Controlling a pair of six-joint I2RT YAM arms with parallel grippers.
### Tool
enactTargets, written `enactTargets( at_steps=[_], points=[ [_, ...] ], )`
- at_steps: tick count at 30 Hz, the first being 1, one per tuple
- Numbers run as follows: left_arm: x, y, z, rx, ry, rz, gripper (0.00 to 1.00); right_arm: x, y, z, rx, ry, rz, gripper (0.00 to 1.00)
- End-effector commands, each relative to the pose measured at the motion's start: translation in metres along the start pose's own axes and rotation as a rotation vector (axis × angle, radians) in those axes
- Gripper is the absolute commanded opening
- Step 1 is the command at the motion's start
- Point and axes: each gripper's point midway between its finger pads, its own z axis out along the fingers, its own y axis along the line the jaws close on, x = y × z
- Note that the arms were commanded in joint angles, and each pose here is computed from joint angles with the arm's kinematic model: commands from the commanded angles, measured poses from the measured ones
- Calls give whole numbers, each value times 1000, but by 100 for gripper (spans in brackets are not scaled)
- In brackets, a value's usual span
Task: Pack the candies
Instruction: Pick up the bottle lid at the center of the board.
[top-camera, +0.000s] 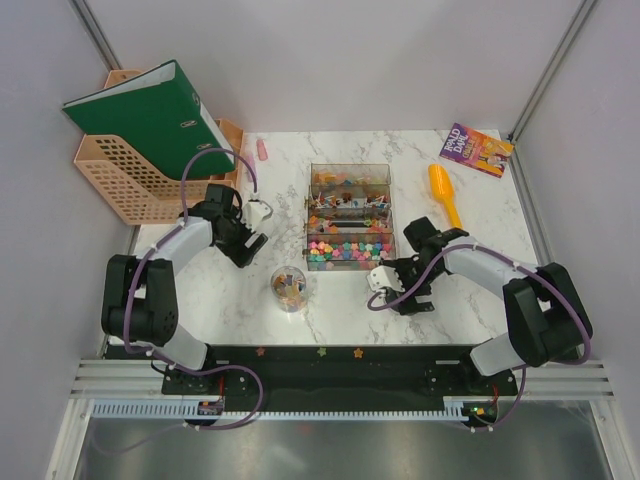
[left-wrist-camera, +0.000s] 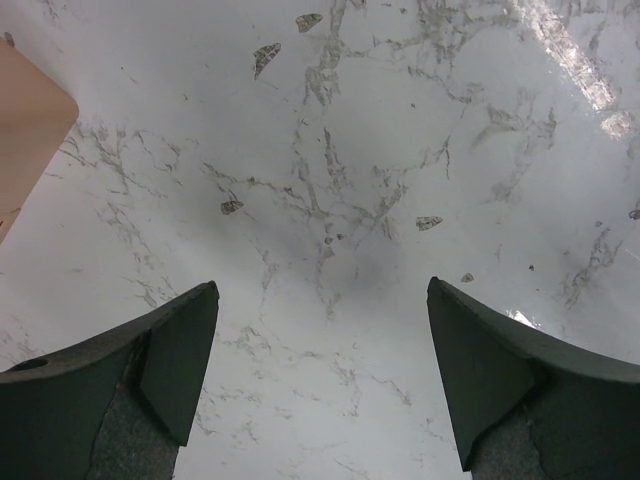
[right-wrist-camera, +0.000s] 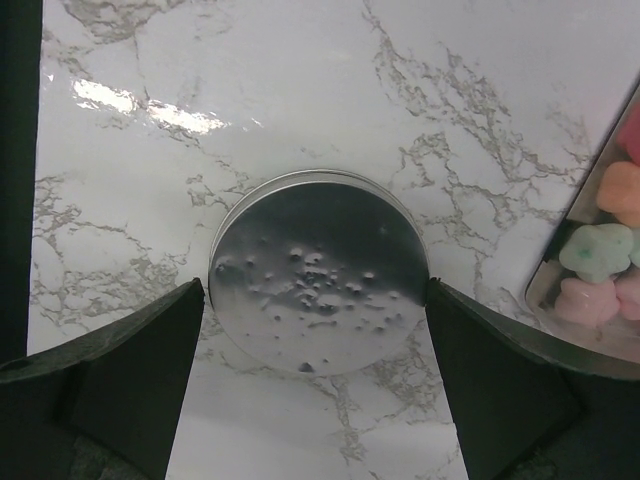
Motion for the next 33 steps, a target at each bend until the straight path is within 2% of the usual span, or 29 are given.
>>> enactTargets(
  at_steps=[1, 15, 17, 21, 24, 28, 31, 33],
  points=[
    [-14, 11, -2, -33, -29, -19, 92, -2, -2, 3, -8, -16, -17, 98],
    [-16, 12, -1, -30, -29, -25, 92, 5, -3, 8, 4, 17, -37, 98],
    [-15, 12, -2, -30, -29, -26, 92, 3, -4, 8, 7, 12, -23, 92],
    [-11, 10, -1, -31, -17, -20, 92, -1, -8, 3, 21, 3, 4, 88],
    [7, 1, -3, -20, 10, 55, 92, -11, -23, -13, 85, 2, 14, 88],
    [51, -16, -5, 6, 60, 323, 91, -30, -44, -44, 182, -14, 26, 88],
    [68, -22, -9, 7, 68, 461, 90, -47, -63, -68, 254, -41, 50, 89],
    [69, -27, -11, 16, 49, 500, 89, -53, -70, -77, 275, -56, 75, 89]
  ],
)
